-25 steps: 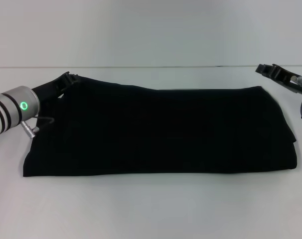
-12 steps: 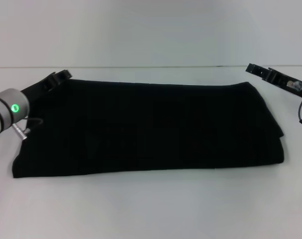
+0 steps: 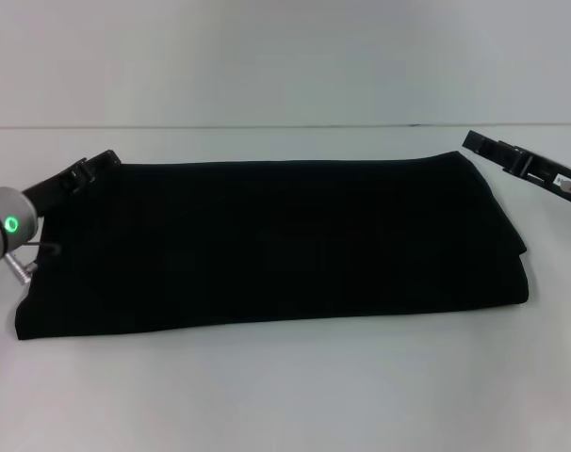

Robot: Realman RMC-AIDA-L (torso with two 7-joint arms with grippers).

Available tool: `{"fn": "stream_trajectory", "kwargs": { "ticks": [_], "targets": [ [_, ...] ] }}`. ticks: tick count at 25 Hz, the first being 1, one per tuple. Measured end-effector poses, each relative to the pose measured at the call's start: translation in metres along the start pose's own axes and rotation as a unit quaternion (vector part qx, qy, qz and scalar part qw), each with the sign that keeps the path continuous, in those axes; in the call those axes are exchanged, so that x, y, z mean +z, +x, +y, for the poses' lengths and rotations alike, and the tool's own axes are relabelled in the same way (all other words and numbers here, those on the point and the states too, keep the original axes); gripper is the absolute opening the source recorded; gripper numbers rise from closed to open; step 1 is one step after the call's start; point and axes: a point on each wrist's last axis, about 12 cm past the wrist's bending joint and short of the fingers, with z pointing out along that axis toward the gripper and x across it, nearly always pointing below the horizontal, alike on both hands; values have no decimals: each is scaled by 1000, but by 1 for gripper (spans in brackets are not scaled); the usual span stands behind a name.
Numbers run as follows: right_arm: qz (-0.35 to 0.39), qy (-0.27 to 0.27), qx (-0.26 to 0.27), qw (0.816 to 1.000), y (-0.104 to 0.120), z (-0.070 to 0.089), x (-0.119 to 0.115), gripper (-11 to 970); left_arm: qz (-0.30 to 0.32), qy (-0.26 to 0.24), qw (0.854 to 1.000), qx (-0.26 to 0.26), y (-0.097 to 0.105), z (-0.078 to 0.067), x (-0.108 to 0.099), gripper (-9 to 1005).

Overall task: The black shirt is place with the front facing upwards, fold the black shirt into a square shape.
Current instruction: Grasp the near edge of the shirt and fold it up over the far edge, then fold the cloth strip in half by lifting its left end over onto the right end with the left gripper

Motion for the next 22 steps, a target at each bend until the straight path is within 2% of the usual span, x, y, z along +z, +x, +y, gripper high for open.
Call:
{"fn": "stream_trajectory", "kwargs": {
  "ticks": [2,3,4,6,8,9,10,12,15,17,21,22],
  "targets": [
    [3,-7,-8,1000,1,1,-1,695,4,26,1000,-3,0,2,-6,731],
    [8,-18,-24,1000,2,2,-3,694,8,50,999,-8,-1,4,-12,741],
    [14,-31,-45,998,4,4,-5,693,8,50,999,-8,-1,4,-12,752],
    [30,-67,-103,992,10,11,-8,690,27,128,991,-16,-7,7,-31,772],
    [48,-109,-174,978,20,19,-12,688,46,169,984,-18,-9,7,-43,791],
    [62,-138,-229,962,28,24,-15,687,58,191,980,-23,-9,9,-50,800],
    [62,-138,-229,962,28,24,-15,693,70,208,975,-34,-9,11,-57,809],
    [66,-160,-271,947,37,27,-19,706,90,232,966,-67,-8,18,-73,827],
    [53,-197,-323,924,49,33,-27,725,119,236,955,-135,-4,35,-97,855],
    [45,-218,-344,912,56,37,-31,796,130,232,950,-163,1,46,-112,873],
    [47,-251,-353,900,68,46,-32,938,147,213,946,-194,14,63,-134,910],
    [51,-255,-352,899,70,47,-31,939,152,205,946,-202,18,68,-139,910]
  ]
}}
